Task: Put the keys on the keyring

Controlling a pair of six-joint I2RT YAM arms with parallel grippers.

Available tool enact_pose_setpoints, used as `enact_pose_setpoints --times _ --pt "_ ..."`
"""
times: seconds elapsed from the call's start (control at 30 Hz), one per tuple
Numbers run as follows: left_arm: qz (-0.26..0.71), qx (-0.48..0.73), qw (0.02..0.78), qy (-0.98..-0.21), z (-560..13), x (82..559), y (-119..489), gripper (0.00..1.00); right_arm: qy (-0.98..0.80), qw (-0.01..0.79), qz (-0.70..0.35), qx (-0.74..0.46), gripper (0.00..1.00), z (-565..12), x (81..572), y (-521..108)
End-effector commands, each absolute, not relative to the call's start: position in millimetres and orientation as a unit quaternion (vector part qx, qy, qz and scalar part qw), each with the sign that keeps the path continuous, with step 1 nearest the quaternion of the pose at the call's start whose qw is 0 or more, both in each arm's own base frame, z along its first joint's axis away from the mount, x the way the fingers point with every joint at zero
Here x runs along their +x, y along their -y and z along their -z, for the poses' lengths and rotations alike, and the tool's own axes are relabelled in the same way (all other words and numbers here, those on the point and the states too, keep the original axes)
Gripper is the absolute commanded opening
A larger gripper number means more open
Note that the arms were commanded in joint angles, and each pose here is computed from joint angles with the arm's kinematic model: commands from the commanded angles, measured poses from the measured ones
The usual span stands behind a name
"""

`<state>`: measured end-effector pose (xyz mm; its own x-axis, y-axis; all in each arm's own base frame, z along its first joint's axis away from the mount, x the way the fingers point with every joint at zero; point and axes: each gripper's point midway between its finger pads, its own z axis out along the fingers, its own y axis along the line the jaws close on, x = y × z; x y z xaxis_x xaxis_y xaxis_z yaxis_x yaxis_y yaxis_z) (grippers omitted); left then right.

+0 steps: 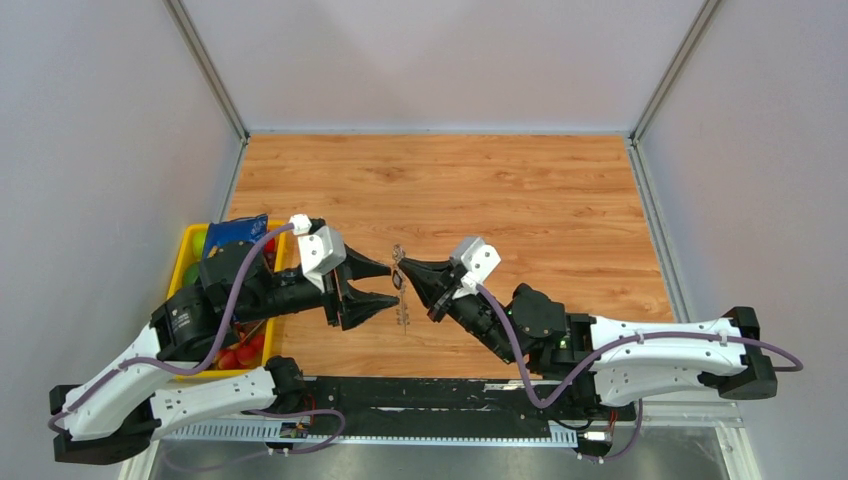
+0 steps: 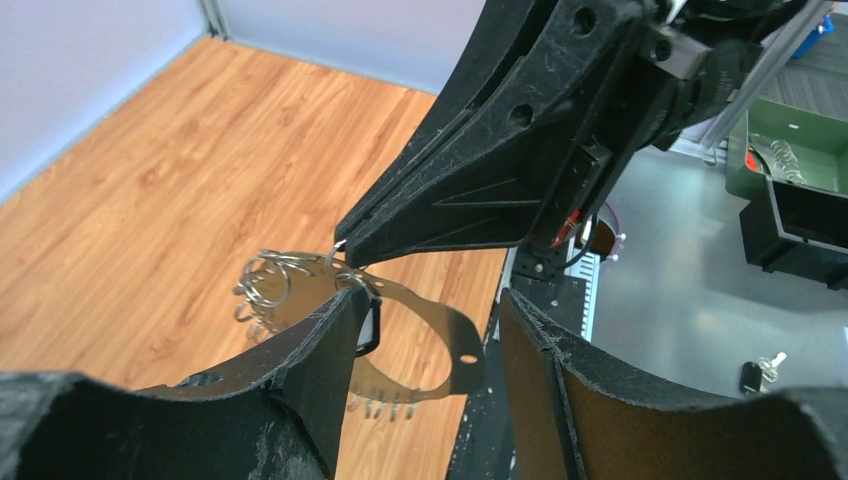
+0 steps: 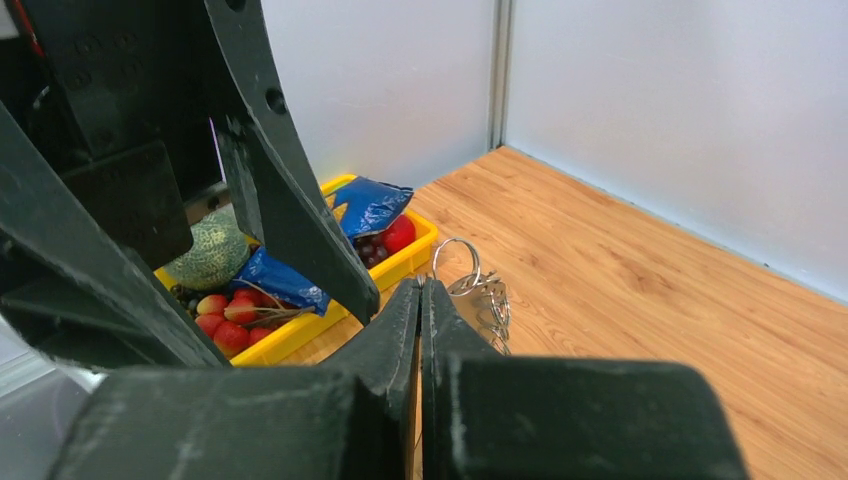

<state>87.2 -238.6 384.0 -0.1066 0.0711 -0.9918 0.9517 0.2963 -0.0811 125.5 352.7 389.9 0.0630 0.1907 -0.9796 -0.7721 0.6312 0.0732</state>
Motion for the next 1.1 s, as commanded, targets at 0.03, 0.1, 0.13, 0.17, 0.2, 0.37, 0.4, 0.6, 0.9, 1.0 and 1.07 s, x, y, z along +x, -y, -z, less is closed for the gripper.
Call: enact_pose_setpoints --times 0.03,0.1,0.13,0.17,0.2,0.37,0.4,0.6,0.9,1.0,1.07 --pt "0.417 0.388 0.520 -0.637 -380.5 96.1 240.1 0.62 -0.581 0.710 -0.354 -0.181 0.00 -428.4 138.0 -347.0" --pt "0.411 0.384 0.521 -0.642 -378.8 98.4 238.6 0.62 -0.584 0.711 -0.350 -0.178 0.00 -429.0 139.8 -348.8" --pt "0.407 0.383 0.522 -0.645 -377.6 99.8 237.9 0.62 -0.585 0.711 -0.348 -0.178 0.00 -429.4 140.2 -350.1" --pt "0.402 0.380 0.524 -0.647 -376.5 101.8 237.1 0.62 -0.585 0.710 -0.348 -0.178 0.00 -429.6 140.4 -351.7" --pt "0.399 0.380 0.523 -0.650 -374.1 102.9 237.0 0.62 -0.586 0.710 -0.347 -0.178 0.00 -429.7 140.5 -352.6" --pt "0.373 0.376 0.522 -0.668 -363.3 111.1 234.2 0.62 -0.585 0.711 -0.349 -0.177 0.00 -434.7 140.2 -354.5" --pt "0.371 0.377 0.522 -0.669 -362.0 112.0 234.0 0.62 -0.584 0.711 -0.349 -0.176 0.00 -435.7 140.6 -353.7" --pt "0.358 0.384 0.513 -0.679 -349.9 114.2 235.1 0.59 -0.584 0.714 -0.343 -0.176 0.00 -437.1 141.8 -353.1" --pt "0.341 0.389 0.502 -0.693 -340.4 115.7 231.0 0.35 -0.585 0.717 -0.339 -0.170 0.00 -438.6 143.5 -345.3" --pt "0.336 0.389 0.503 -0.695 -341.0 115.5 227.2 0.31 -0.585 0.719 -0.336 -0.167 0.00 -439.0 144.4 -341.2" --pt "0.334 0.388 0.503 -0.696 -341.0 114.9 224.2 0.29 -0.587 0.719 -0.332 -0.166 0.00 -437.8 145.2 -338.8"
